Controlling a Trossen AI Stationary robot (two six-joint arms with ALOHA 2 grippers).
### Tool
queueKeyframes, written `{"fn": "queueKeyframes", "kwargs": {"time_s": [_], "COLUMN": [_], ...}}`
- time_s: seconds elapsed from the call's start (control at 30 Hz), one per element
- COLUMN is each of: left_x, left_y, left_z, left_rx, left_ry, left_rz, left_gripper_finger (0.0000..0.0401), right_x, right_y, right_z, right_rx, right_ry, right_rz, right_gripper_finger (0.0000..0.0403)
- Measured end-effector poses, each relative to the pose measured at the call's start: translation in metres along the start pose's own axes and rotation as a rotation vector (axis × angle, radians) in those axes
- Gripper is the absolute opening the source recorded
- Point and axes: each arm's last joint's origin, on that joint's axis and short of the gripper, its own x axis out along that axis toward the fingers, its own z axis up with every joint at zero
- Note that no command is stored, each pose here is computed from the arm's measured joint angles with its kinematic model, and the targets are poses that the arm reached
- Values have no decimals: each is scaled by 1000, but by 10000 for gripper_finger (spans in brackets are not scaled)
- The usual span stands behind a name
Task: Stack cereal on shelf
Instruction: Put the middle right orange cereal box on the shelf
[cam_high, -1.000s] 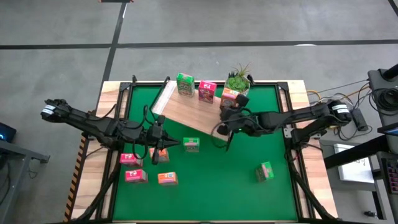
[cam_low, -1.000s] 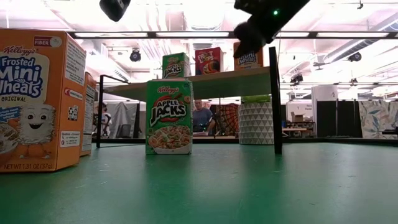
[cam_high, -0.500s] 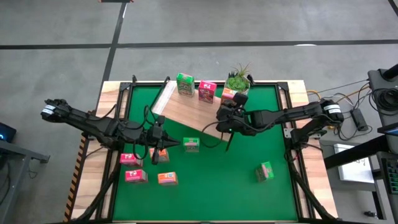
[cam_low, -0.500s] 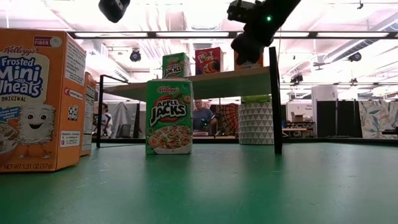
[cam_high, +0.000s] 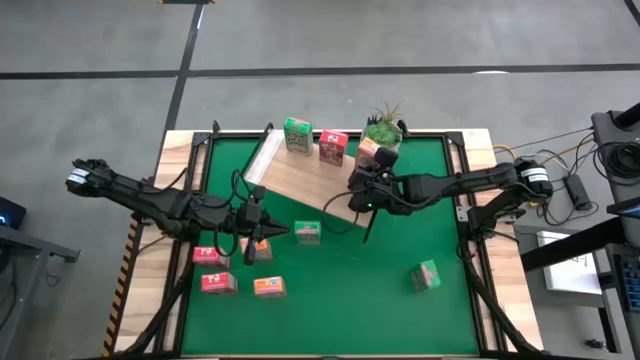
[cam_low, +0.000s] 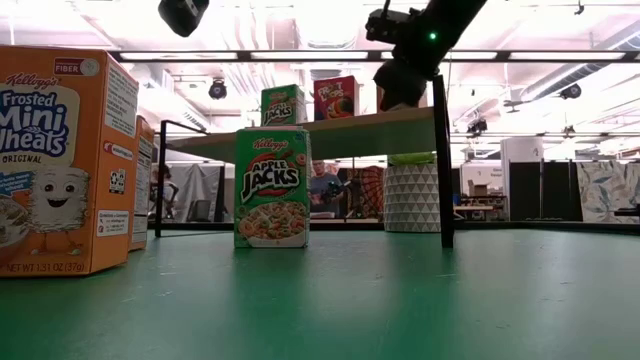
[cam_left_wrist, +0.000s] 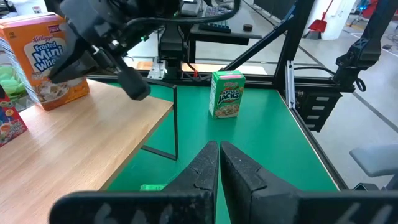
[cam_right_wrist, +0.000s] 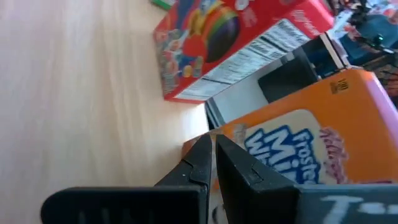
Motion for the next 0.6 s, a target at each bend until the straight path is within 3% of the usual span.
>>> {"fn": "queueKeyframes", "kwargs": {"time_s": [0.6], "left_x": [0], "left_y": [0], "left_z": [-2], "left_rx": [-14], "left_ry": [15], "left_rz": [2], "left_gripper_finger": [0], "right_x": [-14], "right_y": [-8], "right_z": [-4], "right_rx": [-28], "right_ry": [56], "right_rz": [11], "right_gripper_finger": [12]}}
